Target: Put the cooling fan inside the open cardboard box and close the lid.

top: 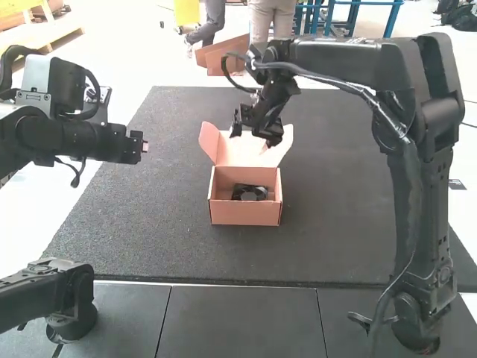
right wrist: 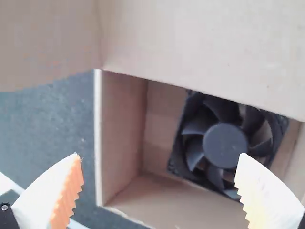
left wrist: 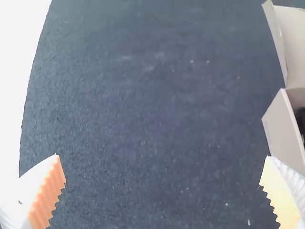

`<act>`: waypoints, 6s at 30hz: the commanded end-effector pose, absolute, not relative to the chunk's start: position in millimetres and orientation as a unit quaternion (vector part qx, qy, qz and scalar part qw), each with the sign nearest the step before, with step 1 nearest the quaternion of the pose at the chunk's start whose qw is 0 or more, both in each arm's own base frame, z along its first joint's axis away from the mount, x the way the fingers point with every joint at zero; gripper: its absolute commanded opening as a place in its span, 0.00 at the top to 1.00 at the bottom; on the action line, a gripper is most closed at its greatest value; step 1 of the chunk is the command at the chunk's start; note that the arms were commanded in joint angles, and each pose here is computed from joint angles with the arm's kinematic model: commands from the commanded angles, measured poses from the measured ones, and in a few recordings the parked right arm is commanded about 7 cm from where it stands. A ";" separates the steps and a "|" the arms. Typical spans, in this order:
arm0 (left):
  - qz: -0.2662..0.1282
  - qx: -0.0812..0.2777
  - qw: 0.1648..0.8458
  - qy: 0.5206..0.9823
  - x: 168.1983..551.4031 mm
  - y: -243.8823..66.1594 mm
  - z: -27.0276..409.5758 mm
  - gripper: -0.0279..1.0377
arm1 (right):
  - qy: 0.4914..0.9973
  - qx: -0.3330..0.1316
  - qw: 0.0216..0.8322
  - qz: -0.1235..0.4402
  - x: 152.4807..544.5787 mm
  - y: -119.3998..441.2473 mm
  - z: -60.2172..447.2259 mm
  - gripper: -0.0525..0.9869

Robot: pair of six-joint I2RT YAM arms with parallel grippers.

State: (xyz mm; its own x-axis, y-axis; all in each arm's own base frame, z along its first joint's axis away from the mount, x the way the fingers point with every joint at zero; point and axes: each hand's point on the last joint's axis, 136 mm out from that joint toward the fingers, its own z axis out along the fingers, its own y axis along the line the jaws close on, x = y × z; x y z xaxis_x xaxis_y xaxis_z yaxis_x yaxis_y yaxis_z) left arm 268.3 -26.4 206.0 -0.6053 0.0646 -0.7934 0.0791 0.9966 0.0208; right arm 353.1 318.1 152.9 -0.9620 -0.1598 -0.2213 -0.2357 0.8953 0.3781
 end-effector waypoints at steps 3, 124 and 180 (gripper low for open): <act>-0.011 0.042 0.461 0.886 284.6 -30.0 225.9 0.06 | 0.955 -0.111 0.178 0.212 381.7 297.0 219.3 0.15; -0.101 0.107 0.453 0.879 436.0 -144.0 198.5 0.06 | 0.952 -0.138 0.219 0.162 407.1 218.7 172.0 0.97; -0.113 0.133 0.394 0.903 358.8 -154.2 162.0 0.06 | 0.943 -0.174 0.194 0.207 307.7 232.8 157.0 0.97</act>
State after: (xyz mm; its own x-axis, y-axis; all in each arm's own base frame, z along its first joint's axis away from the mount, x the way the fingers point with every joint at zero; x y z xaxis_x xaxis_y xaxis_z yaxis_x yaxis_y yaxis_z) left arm 361.5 -150.5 148.7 -0.6804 0.1609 -0.7150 0.3181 0.9437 -0.0903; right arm 316.8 224.3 144.3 -0.8711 -0.2567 -0.4187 -0.3946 0.8735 0.2853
